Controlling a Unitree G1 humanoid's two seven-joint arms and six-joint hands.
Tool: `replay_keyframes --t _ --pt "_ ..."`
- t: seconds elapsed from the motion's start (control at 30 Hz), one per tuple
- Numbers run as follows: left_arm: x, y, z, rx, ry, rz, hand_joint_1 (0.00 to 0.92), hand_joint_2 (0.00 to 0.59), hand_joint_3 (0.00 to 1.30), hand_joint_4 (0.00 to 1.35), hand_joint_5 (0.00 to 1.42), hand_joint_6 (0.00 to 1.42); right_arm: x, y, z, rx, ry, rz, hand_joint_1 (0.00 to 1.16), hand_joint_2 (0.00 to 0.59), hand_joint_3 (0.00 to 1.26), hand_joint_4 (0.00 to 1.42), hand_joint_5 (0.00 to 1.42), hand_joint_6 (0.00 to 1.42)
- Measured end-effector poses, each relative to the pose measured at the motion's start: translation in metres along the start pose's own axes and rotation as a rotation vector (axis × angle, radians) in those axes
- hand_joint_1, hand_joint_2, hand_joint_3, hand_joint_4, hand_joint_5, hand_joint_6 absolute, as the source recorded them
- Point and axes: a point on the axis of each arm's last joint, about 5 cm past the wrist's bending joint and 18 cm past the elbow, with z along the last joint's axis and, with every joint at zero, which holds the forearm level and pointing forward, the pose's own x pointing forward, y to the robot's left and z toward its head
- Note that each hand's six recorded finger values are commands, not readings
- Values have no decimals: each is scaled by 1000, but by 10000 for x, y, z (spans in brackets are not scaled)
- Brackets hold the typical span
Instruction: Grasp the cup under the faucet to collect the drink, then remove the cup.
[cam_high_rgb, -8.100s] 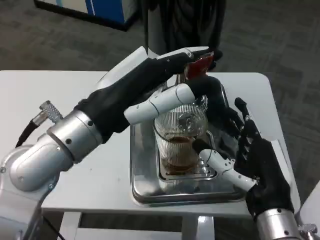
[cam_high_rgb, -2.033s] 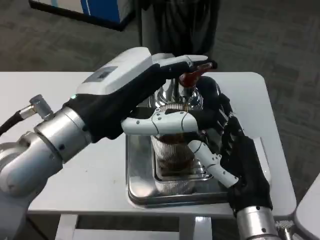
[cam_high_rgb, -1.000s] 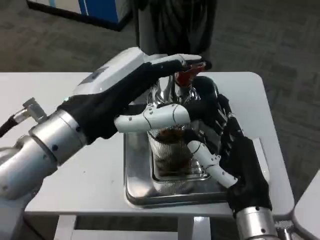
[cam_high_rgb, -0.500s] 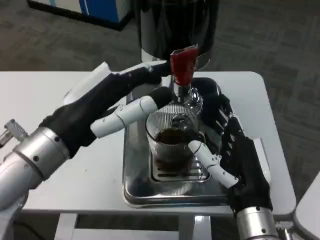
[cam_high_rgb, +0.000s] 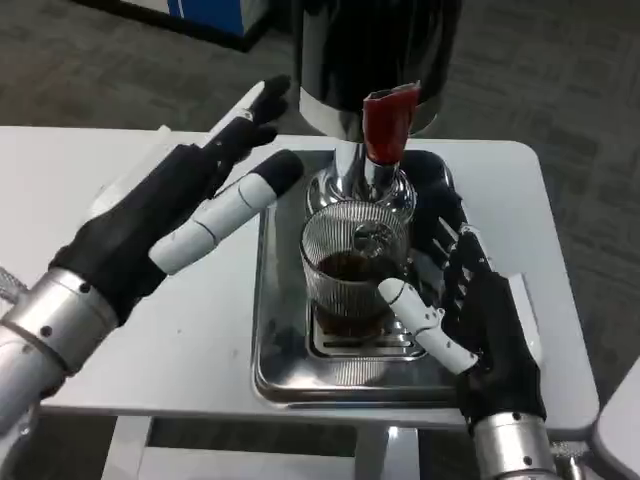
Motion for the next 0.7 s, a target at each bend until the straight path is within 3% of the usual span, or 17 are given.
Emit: replay_keyframes --t 0.4,0.53,0.7 --pt "-418 139 -20 42 117 101 0 76 0 0 0 0 1 -5 -1 0 1 -2 630 213 62 148 183 215" --pt "-592 111 -100 66 190 59 0 73 0 0 0 0 2 -15 -3 0 2 -7 630 213 62 148 183 215" --pt "-679 121 -129 159 203 12 0 69 0 0 0 0 2 -18 -3 0 2 -8 630 213 62 148 183 215"
